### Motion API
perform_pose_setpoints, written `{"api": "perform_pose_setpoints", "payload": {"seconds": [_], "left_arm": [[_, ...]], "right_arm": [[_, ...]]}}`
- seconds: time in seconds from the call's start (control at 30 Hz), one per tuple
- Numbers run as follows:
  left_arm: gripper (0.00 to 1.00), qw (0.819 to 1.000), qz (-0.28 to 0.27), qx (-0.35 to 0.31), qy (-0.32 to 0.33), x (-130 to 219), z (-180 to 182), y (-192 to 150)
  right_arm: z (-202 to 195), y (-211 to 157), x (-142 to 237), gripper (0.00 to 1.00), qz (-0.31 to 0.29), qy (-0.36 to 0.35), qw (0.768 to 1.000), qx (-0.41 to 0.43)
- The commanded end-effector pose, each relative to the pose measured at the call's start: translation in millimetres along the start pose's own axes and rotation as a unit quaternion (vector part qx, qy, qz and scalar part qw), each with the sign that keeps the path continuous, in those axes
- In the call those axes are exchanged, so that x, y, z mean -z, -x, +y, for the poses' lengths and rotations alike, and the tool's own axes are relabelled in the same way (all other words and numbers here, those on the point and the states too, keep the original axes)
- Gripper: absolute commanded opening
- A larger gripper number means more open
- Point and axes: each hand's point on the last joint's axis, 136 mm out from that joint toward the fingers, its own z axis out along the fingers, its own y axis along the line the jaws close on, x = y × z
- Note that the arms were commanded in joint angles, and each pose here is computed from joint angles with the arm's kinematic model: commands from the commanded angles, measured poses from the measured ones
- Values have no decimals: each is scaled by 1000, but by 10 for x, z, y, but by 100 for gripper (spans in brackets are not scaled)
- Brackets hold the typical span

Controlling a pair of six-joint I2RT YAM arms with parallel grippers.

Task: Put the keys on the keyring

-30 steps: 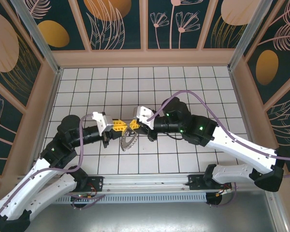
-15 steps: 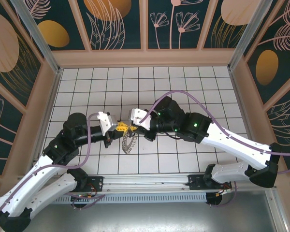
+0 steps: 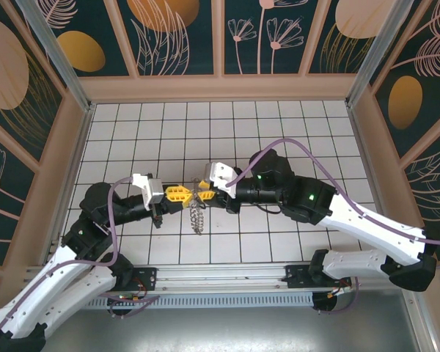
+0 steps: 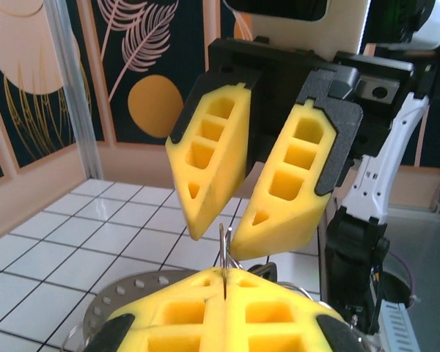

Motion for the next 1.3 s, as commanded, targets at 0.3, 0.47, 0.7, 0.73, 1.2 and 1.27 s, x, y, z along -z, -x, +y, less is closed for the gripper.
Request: {"api": "perform_pose_setpoints", "payload": {"seconds": [0.3, 0.47, 0.7, 0.73, 1.2, 1.27], "left_arm": [[0, 997, -72, -12, -31, 19, -109, 234], [0, 998, -56, -8, -14, 3, -43, 167], [8, 996, 75, -28, 42, -23, 185, -179], [9, 995, 85, -30, 43, -28, 200, -200], [0, 998, 57, -31, 9, -122, 134, -106], [0, 999, 30, -29, 1, -110, 89, -18]], "right_arm": [[61, 102, -19, 15, -34, 16, 999, -8], [-27, 55, -27, 0, -15, -8, 1000, -4], [-179, -147, -93, 0, 78, -34, 996, 26], [-178, -160, -105, 0, 85, -31, 995, 28], [-160, -246, -183, 0, 113, -20, 993, 26], [-135, -199, -147, 4, 88, -21, 996, 16]]}}
